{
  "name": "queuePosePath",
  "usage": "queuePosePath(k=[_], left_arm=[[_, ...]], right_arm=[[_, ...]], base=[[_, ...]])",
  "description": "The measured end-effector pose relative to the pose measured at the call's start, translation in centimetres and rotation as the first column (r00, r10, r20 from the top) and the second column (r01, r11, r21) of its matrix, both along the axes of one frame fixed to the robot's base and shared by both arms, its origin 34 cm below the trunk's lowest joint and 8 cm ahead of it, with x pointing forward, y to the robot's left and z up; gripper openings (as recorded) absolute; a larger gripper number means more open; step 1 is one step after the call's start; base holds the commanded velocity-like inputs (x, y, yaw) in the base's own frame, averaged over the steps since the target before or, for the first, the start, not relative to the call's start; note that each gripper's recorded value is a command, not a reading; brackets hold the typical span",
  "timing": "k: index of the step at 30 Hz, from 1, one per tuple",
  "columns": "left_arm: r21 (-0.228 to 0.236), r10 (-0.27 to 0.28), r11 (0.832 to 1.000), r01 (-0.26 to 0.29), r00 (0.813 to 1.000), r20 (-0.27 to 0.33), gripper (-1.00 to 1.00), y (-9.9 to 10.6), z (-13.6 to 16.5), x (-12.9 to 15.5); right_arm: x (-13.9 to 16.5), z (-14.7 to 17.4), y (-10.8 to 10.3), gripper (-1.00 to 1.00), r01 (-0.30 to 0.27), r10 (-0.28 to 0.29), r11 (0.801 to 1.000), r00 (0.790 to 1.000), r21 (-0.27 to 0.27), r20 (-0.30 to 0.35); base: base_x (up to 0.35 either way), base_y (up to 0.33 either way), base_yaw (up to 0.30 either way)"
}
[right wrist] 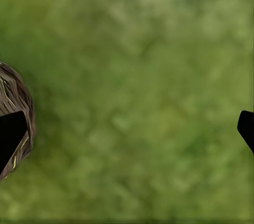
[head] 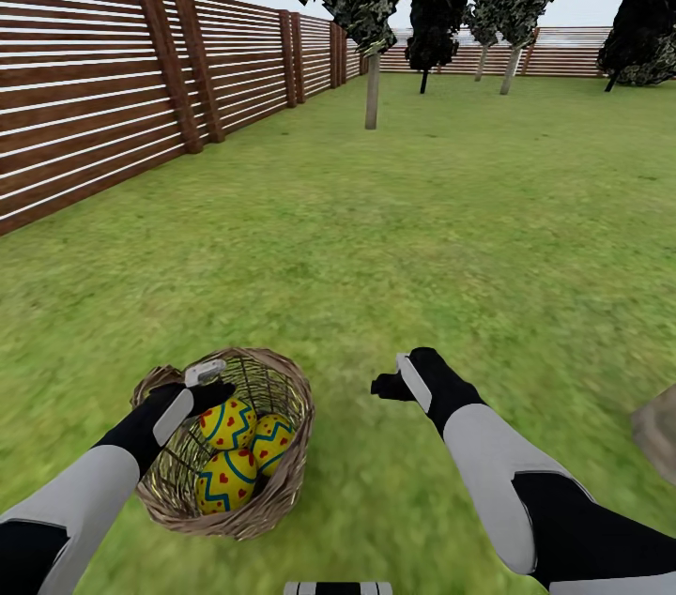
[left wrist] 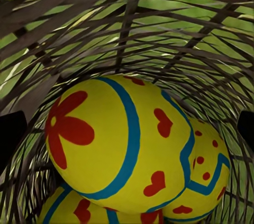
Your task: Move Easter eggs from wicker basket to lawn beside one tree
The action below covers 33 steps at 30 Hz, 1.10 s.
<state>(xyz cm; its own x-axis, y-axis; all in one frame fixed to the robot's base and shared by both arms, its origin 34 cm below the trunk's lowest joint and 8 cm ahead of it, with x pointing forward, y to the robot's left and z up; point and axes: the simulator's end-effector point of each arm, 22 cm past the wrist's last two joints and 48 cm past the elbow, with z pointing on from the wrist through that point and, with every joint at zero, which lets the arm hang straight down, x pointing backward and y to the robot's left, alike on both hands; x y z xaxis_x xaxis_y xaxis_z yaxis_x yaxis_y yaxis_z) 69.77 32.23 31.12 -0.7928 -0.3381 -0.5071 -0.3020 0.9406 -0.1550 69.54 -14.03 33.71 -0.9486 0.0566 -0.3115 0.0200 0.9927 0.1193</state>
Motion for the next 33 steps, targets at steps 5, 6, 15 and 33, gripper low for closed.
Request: queuePosePath(k=[5, 6, 15, 33], left_arm=[[0.001, 0.001, 1.0, -0.001, 1.0, -0.004, 1.0, 0.1, -0.1, -0.1], [0.0, 0.001, 1.0, -0.001, 1.0, -0.009, 1.0, 0.1, -0.3, -0.2], [-0.002, 0.0, 1.0, 0.0, 1.0, -0.018, 1.0, 0.0, -0.9, -0.4], [-0.005, -0.003, 1.0, 0.003, 0.999, -0.033, 1.0, -0.1, -1.9, -0.6]], right_arm=[[0.0, 0.0, 0.0, 1.0, 0.0, 0.0, 1.0, 1.0, 0.0, 0.0], [-0.1, -0.3, 0.0, 1.0, 0.0, 0.0, 1.0, 1.0, 0.0, -0.004], [-0.2, -0.8, 0.0, 1.0, 0.0, 0.0, 1.0, 1.0, 0.0, -0.012], [-0.5, -1.8, 0.0, 1.0, 0.0, 0.0, 1.0, 1.0, 0.0, -0.029]], base=[[0.0, 0.0, 0.0], [0.0, 0.0, 0.0], [0.0, 0.0, 0.0], [0.0, 0.0, 0.0]])
